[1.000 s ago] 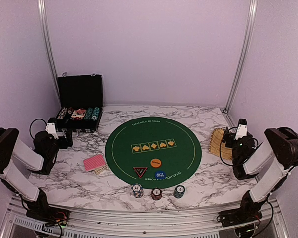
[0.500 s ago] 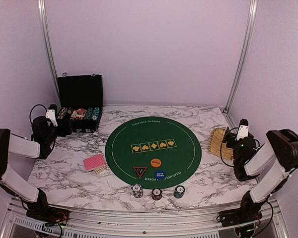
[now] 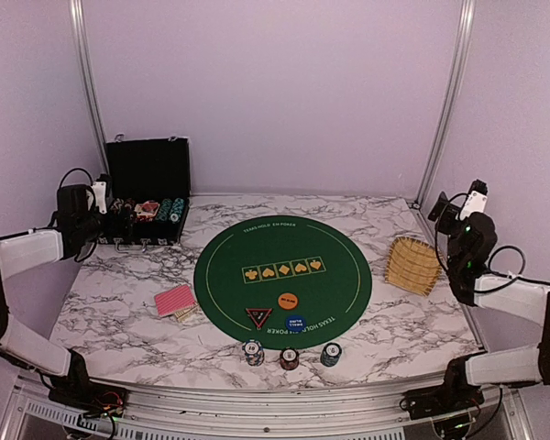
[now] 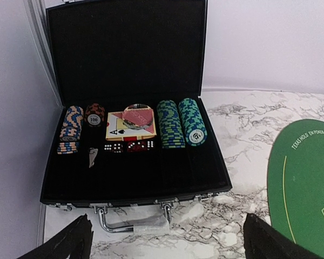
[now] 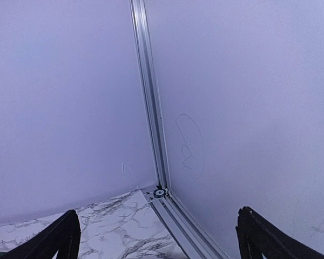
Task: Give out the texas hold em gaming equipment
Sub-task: Move the all-in button to the poker table mat.
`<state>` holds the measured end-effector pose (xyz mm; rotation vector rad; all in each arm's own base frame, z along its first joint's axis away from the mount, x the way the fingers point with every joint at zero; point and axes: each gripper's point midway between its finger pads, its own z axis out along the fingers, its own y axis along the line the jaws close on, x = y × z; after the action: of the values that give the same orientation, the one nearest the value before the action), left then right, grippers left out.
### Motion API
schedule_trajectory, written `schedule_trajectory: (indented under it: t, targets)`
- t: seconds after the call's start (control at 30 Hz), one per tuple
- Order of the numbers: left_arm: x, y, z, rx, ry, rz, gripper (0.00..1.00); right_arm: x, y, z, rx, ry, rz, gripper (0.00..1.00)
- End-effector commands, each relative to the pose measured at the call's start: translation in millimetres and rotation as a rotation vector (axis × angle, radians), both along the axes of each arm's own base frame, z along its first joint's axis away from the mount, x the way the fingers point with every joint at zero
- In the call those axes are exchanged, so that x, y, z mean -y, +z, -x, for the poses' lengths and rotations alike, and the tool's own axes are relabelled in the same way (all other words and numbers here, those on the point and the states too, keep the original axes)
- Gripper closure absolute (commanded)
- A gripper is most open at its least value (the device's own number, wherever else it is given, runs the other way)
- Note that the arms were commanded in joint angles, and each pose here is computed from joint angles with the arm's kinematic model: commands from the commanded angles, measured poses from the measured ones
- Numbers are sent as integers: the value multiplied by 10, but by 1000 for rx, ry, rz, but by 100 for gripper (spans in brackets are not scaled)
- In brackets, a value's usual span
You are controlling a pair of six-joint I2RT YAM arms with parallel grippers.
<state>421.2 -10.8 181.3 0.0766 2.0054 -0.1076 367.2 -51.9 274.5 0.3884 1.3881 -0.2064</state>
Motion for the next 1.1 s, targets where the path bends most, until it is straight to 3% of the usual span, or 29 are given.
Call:
schedule_trajectory:
  t: [0.0, 0.17, 0.37, 0.57, 0.8, 0.93, 1.07]
  targets:
    - [75, 65, 150, -141, -54, 23, 1, 18, -80, -115, -153, 2, -112, 1]
    - [70, 216, 263, -188, -71, -4, 1, -43, -94, -275, -296, 14, -262, 1]
    - [71, 299, 380, -240, -79, -1, 1, -905, -195, -472, -411, 443, -293, 1]
    - [92, 264, 463, -288, -91, 5, 1, -1878, -324, -401, -584, 597, -187, 1]
    - [164, 281, 572, -318, -132, 22, 1, -2931, -582, -134, -753, 794, -61, 11]
    - [222, 236, 635, -357, -173, 24, 1, -3488, -857, 119, -866, 900, 31, 14]
    - [221, 252, 653, -372, -182, 12, 1, -4036, -1210, 504, -982, 1034, 150, 24]
